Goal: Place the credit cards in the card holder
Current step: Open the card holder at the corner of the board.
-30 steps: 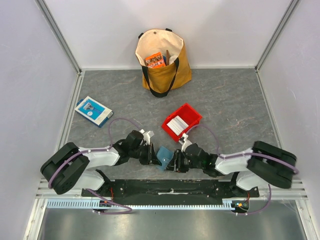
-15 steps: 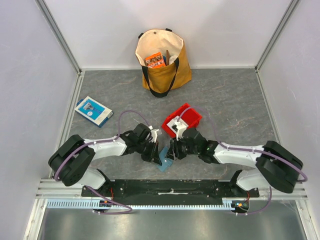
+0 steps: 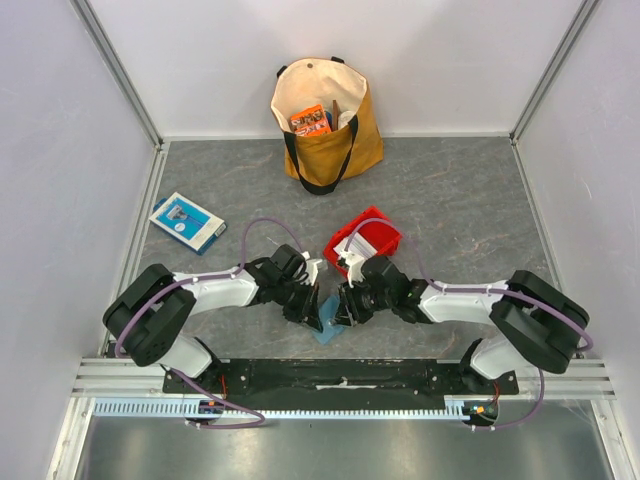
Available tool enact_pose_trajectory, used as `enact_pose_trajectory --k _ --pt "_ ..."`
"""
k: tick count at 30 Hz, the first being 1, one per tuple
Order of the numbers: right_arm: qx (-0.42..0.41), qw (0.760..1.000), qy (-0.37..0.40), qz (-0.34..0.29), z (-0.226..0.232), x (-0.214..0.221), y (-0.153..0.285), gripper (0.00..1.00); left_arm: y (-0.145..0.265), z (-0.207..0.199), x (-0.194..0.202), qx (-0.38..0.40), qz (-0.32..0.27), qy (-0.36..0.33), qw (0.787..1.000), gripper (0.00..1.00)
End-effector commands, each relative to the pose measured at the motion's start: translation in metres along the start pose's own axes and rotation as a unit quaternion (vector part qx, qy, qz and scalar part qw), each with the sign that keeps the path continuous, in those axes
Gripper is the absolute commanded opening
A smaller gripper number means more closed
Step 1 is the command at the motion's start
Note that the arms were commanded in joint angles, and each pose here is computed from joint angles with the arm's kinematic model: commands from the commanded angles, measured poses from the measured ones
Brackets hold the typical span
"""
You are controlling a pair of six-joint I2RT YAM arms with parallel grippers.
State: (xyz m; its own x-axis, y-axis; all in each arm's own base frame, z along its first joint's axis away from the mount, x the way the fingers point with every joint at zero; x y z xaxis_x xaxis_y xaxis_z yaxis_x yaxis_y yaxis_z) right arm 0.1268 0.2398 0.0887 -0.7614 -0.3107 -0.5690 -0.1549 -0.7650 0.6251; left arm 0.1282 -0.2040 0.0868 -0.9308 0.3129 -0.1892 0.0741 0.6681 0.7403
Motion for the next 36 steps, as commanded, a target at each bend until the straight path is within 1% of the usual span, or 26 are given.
enact_pose_trajectory --k 1,4,10,12,15,19,23,26,28,30,31,33,35,36 --pt "-0.056 0.996 0.004 0.071 0.001 0.018 -0.008 0.32 0.000 0.003 -0.004 -0.013 0.002 -0.024 1.000 0.02" --pt "-0.079 0.994 0.002 0.081 0.005 0.019 -0.007 0.29 -0.001 0.005 -0.005 -0.024 -0.008 -0.019 1.000 0.02" --pt "-0.093 0.988 0.013 0.119 0.011 0.024 -0.003 0.30 -0.004 0.008 -0.007 -0.034 -0.022 0.001 0.999 0.02" --pt "-0.081 0.988 0.017 0.131 0.013 0.027 -0.004 0.31 -0.005 0.009 -0.008 -0.036 -0.027 0.007 0.999 0.02" --pt "-0.073 0.989 0.012 0.129 0.012 0.031 -0.008 0.31 -0.005 0.008 -0.007 -0.032 -0.032 0.012 0.999 0.02" --pt "-0.056 0.988 0.009 0.143 0.012 0.034 -0.018 0.28 -0.004 0.007 -0.006 -0.026 -0.049 0.021 0.998 0.02" --pt "-0.001 0.990 0.006 0.142 0.010 0.036 -0.023 0.27 0.000 0.005 -0.006 -0.028 -0.072 0.032 0.997 0.02" --pt "-0.012 0.989 -0.003 0.146 0.013 0.041 -0.023 0.25 0.003 0.006 -0.006 -0.042 -0.090 0.045 0.994 0.02" --pt "-0.026 0.988 -0.002 0.154 0.019 0.044 -0.024 0.17 0.004 0.007 -0.007 -0.049 -0.102 0.054 0.992 0.02" --pt "-0.045 0.987 0.010 0.155 0.027 0.049 -0.024 0.14 0.003 0.008 -0.007 -0.057 -0.111 0.067 0.990 0.02" --pt "-0.060 0.986 0.014 0.154 0.032 0.051 -0.024 0.09 0.003 0.009 -0.007 -0.059 -0.115 0.075 0.989 0.02" --pt "-0.090 0.983 0.025 0.161 0.040 0.054 -0.025 0.06 0.001 0.008 -0.009 -0.054 -0.124 0.086 0.987 0.02" --pt "-0.105 0.980 0.036 0.163 0.046 0.054 -0.027 0.00 0.000 0.009 -0.009 -0.057 -0.130 0.098 0.985 0.02" --pt "-0.115 0.979 0.041 0.165 0.048 0.054 -0.027 0.00 0.000 0.010 -0.009 -0.059 -0.133 0.104 0.984 0.02"
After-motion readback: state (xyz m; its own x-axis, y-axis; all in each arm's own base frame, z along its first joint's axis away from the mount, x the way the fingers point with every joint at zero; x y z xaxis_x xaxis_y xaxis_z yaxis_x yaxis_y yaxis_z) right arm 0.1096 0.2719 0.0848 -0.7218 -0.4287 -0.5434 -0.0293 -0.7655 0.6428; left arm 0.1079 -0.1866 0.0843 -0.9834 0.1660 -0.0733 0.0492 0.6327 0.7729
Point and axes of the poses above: each gripper's point midway between its finger pads, its own y axis back along the fingers, its own z axis along the line the jaws close on, x = y × z, the point moved 9 cm from there along y, back along the fingers, and after that the axes turned 1 degree about y, right-handed, at the moved point
